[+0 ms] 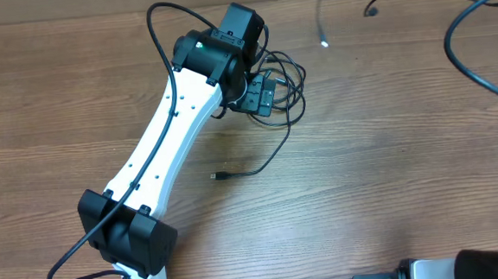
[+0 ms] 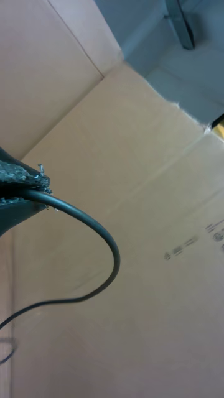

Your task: Untangle cables

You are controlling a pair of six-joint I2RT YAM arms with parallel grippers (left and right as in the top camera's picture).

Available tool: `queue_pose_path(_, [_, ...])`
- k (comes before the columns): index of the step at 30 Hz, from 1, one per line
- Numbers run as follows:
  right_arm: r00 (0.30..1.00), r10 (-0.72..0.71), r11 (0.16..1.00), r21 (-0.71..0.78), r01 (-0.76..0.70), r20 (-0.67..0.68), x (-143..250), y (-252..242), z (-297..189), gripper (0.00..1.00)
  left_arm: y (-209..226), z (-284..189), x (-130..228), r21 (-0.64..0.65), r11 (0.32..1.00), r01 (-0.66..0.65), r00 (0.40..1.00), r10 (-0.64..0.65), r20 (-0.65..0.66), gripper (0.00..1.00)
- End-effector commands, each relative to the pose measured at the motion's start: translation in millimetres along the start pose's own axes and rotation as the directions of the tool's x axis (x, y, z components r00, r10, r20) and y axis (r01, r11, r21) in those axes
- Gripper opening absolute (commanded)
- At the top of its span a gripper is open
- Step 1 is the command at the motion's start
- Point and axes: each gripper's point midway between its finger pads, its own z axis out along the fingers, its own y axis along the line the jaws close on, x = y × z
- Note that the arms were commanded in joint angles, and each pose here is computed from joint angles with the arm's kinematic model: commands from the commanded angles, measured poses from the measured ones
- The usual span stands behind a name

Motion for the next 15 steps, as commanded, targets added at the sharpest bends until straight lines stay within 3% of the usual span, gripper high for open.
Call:
queue_pose_path(1, [0.996, 0.083, 0.990, 0.116, -0.078, -0.040, 16, -49, 25, 0.04, 1, -1, -2, 0.007, 1.000, 0.019, 1.000, -0.019, 0.005, 1.00])
queue_pose_path(12, [0.983, 0.183, 0.873, 0.464, -0.151, -0.026, 32, -214, 33, 0.04, 1, -1, -2, 0.007, 1.000, 0.019, 1.000, -0.019, 0.005, 0.99])
queue_pose_path(15, [0.989, 0.137, 0.858, 0.506, -0.092, -0.052, 32, -247, 28, 0.04, 1, -1, -2, 0.007, 1.000, 0.019, 1.000, -0.019, 0.005, 1.00])
